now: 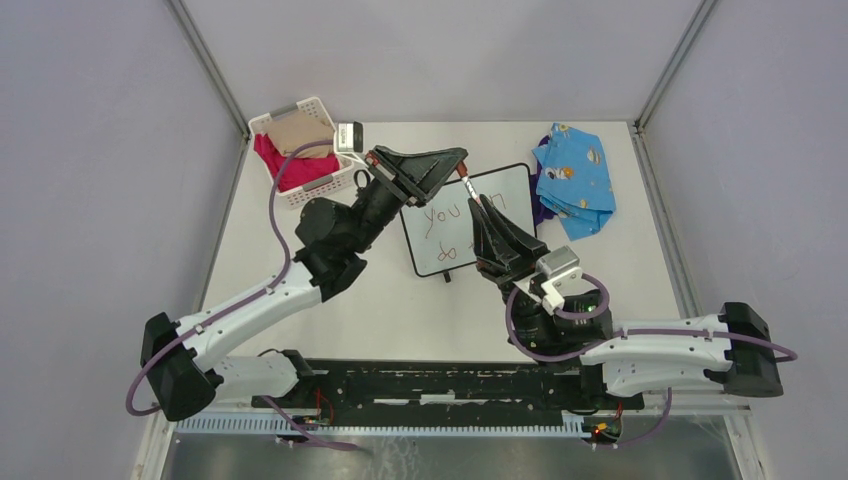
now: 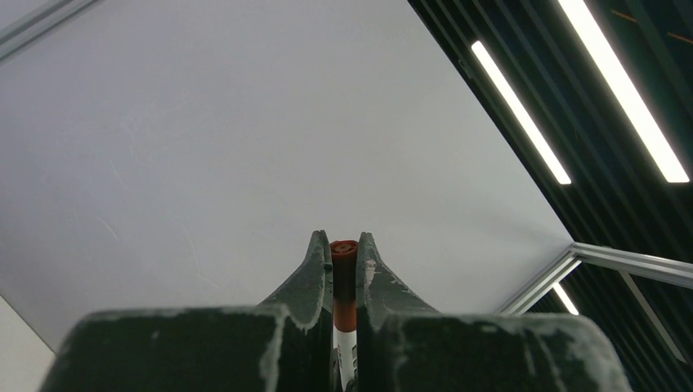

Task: Write a sentence on the whiteboard
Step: Close the whiteboard marker at the center of the board.

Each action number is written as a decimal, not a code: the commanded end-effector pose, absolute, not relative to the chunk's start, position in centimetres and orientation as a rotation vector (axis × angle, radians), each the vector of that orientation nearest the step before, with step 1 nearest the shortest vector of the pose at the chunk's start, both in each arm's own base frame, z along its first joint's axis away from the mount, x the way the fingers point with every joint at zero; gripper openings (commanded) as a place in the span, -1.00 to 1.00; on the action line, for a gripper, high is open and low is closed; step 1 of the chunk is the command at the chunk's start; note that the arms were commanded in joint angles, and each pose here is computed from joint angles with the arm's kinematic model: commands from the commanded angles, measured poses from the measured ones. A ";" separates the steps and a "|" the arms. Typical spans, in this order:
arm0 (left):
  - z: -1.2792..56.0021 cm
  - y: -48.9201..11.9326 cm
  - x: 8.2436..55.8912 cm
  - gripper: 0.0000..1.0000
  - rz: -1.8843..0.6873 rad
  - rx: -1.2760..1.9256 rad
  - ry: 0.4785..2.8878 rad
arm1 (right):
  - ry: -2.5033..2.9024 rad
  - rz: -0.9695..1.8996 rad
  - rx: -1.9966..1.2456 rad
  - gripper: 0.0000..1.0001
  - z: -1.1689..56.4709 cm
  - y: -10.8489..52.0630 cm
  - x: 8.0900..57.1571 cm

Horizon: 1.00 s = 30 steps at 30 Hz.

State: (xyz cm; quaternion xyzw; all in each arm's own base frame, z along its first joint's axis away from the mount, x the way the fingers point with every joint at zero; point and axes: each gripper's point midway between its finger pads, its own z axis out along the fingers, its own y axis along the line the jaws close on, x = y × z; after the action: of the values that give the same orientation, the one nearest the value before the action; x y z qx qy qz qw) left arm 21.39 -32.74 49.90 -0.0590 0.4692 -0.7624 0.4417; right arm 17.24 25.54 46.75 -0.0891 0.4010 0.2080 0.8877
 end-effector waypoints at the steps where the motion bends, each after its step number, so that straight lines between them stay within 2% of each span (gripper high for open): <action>1: 43.8 -38.0 14.7 -0.96 -1.949 0.225 1.410 | 0.812 0.409 -0.144 -1.00 48.8 25.1 17.7; 11: 43.9 -37.0 15.3 -0.95 -1.861 0.181 1.414 | 0.801 0.412 -0.155 -1.00 49.0 25.2 17.6; 12: 44.1 -36.7 15.5 -0.87 -1.839 0.174 1.409 | 0.796 0.412 -0.166 -1.00 49.0 25.2 17.5; 16: 45.1 -35.5 16.3 -0.29 -1.767 0.138 1.388 | 0.791 0.424 -0.189 -1.00 48.8 25.3 17.3; 18: 45.5 -34.9 16.6 -0.10 -1.740 0.117 1.377 | 0.793 0.433 -0.202 -1.00 48.7 25.5 17.1; 25: 46.1 -33.2 17.7 0.21 -1.646 0.057 1.370 | 0.806 0.449 -0.236 -1.00 47.9 25.7 17.0; 30: 47.3 -32.4 18.1 0.27 -1.640 0.045 1.334 | 0.798 0.485 -0.255 -1.00 47.8 25.7 16.5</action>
State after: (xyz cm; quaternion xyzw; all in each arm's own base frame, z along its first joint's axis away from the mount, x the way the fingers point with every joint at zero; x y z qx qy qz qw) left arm 17.56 -33.61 45.85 0.0114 0.5605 -0.6903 0.4573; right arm 17.34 26.76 46.17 -0.1384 0.4066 0.1979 0.8811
